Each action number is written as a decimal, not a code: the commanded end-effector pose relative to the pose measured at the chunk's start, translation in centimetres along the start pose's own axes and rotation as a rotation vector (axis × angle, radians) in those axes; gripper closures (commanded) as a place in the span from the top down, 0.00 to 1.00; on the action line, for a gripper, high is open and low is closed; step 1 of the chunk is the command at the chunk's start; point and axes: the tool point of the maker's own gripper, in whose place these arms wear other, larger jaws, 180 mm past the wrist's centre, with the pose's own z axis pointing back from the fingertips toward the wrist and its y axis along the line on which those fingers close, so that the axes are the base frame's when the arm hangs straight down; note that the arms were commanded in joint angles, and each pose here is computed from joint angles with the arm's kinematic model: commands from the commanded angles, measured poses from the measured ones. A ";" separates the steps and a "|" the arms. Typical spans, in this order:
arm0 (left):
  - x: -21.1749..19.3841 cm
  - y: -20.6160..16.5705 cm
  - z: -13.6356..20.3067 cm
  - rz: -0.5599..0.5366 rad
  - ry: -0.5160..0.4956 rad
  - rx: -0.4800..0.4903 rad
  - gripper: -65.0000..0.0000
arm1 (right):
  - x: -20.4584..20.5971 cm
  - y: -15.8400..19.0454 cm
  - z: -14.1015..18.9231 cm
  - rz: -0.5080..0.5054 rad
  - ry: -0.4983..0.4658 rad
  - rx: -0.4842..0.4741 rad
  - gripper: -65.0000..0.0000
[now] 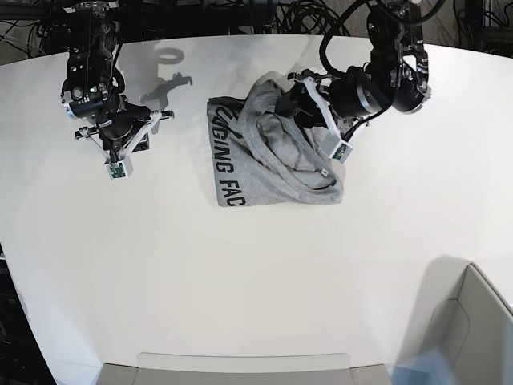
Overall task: Fold the T-shirt properly
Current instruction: 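Press and tuck the bundled fabric with the left gripper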
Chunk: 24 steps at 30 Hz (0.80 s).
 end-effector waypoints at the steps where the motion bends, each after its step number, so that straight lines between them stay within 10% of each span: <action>1: 1.0 -0.6 0.2 -0.002 -0.036 -0.019 0.47 | 1.2 -0.2 0.3 0.013 -0.043 -0.005 0.13; 12: 0.1 -1.5 -2.1 0.231 0.012 -0.048 0.47 | 1.3 -0.7 0.4 0.020 -0.043 -0.016 0.13; 24: 0.8 -1.2 -2.3 0.233 0.003 -0.046 0.39 | 1.3 -1.3 0.5 0.035 -0.039 -0.029 0.13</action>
